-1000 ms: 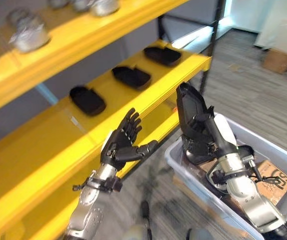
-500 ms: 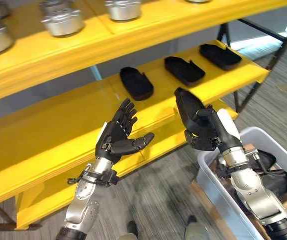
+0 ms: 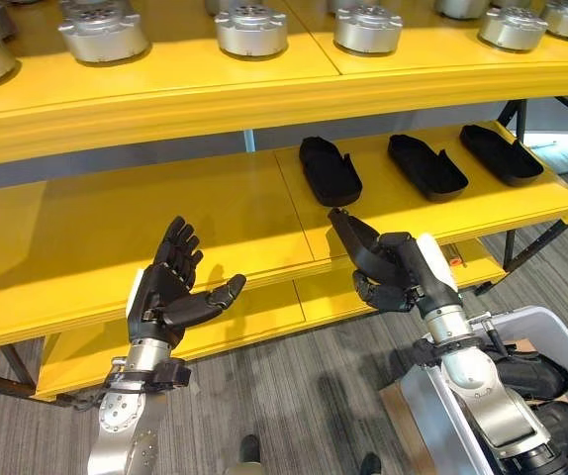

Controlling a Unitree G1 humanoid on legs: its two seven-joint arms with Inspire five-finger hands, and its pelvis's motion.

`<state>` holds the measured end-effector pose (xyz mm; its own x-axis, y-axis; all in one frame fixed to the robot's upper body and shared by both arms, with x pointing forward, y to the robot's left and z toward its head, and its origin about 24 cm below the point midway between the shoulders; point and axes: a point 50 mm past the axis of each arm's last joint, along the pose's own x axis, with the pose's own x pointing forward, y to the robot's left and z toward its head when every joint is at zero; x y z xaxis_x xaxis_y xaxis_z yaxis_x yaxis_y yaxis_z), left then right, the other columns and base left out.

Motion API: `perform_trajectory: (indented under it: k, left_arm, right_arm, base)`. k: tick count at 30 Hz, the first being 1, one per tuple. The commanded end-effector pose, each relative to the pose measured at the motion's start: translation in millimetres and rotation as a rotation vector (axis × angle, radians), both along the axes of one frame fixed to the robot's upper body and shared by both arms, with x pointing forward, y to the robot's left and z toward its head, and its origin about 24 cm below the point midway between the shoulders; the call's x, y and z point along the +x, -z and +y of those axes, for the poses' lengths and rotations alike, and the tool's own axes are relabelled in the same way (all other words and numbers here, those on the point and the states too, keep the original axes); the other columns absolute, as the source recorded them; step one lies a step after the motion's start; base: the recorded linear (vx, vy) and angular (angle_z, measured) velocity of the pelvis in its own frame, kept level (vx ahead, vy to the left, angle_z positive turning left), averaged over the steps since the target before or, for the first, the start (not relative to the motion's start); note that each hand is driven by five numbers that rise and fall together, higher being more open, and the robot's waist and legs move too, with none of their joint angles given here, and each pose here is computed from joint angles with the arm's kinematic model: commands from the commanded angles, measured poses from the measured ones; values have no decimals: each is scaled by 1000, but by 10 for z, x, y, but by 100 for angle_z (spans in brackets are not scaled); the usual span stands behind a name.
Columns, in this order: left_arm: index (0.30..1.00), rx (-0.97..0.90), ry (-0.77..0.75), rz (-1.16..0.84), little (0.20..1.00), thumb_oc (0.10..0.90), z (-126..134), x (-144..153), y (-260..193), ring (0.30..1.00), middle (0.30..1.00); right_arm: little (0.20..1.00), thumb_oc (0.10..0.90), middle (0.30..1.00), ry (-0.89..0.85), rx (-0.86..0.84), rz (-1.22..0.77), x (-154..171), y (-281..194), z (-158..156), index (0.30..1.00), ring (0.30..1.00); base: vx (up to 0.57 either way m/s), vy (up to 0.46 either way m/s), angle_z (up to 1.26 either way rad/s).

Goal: Move parts from the plastic box to the shelf.

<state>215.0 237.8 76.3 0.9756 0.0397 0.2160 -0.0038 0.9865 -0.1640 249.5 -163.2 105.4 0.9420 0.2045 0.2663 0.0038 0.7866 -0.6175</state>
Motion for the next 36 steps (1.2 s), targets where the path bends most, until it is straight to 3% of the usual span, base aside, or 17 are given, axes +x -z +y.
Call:
perform_trajectory:
  k: [1,22,36]
  left_arm:
    - [1000,22,43,-280,1000,900,-134,76,-481,1000,1000]
    - [1000,18,20,-209,1000,900,-99,20,-397,1000,1000]
    - [1000,-52,183,-169,1000,900,-379,119,-333,1000,1000]
  right_arm:
    - [300,400,300,-179,42,-413,-82,-771,233,300,300]
    - [300,400,300,-301,71,-473,-42,-909,603,300,300]
    - [300,400,300,-231,90,-425,-65,-771,476,300,300]
  base:
    - [2,44,5]
    - [48,101,14]
    - [82,109,-13]
